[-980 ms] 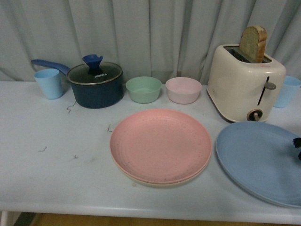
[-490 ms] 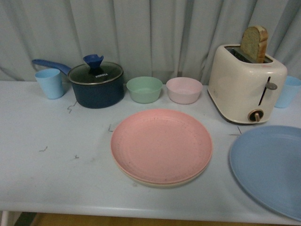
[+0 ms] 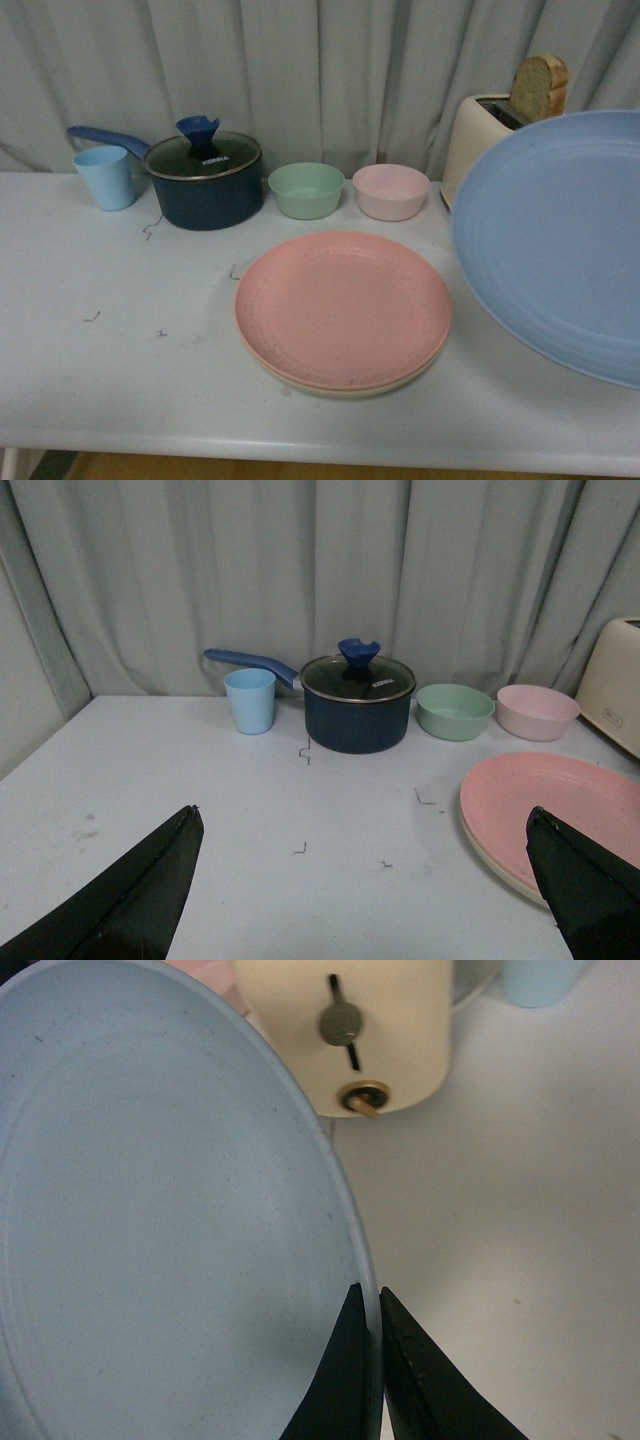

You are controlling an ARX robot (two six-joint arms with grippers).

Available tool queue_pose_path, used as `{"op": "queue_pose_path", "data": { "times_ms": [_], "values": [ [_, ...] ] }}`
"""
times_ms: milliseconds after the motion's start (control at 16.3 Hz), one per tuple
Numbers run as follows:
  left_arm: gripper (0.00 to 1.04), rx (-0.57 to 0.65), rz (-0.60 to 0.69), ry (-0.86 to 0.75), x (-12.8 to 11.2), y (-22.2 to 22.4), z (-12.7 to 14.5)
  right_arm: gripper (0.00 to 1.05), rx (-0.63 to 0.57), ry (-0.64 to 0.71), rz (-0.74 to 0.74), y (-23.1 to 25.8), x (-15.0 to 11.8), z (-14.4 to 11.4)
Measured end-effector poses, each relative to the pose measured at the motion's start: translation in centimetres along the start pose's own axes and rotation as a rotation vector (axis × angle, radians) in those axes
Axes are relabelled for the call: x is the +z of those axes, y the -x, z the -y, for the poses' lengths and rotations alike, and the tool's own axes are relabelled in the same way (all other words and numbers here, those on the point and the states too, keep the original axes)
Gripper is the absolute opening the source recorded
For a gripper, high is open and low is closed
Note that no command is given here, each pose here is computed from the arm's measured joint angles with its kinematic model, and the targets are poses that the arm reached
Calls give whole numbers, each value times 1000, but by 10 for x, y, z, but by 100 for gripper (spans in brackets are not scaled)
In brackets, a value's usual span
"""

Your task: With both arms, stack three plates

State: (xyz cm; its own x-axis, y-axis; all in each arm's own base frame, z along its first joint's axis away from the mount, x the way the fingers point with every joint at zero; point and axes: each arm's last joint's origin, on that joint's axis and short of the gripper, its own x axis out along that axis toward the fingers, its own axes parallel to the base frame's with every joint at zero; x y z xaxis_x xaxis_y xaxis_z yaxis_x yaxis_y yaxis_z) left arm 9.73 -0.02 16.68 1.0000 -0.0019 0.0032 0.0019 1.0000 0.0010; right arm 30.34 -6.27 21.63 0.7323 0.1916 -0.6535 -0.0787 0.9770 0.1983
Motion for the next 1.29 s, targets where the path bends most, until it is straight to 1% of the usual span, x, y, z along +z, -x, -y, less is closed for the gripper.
{"op": "queue_pose_path", "data": {
  "times_ms": [184,306,429,551,673,1041,1163,1224,1286],
  "values": [
    [98,0,0,0,0,0,0,3,95,-11,-25,-46,12,-48],
    [98,0,0,0,0,0,0,3,150,-19,-58,-79,15,-82],
    [98,0,0,0,0,0,0,3,155,-21,-94,-107,11,-104],
    [98,0,0,0,0,0,0,3,143,-35,-135,-130,5,-113],
    [98,0,0,0,0,0,0,3,132,-47,-156,-143,2,-116],
    [98,0,0,0,0,0,0,3,89,-63,-228,-171,-13,-113],
    [98,0,0,0,0,0,0,3,106,-85,-217,-177,-9,-114],
    [98,0,0,0,0,0,0,3,106,-112,-245,-189,-15,-112],
    [98,0,0,0,0,0,0,3,108,-123,-263,-194,-19,-117]
  ]
}}
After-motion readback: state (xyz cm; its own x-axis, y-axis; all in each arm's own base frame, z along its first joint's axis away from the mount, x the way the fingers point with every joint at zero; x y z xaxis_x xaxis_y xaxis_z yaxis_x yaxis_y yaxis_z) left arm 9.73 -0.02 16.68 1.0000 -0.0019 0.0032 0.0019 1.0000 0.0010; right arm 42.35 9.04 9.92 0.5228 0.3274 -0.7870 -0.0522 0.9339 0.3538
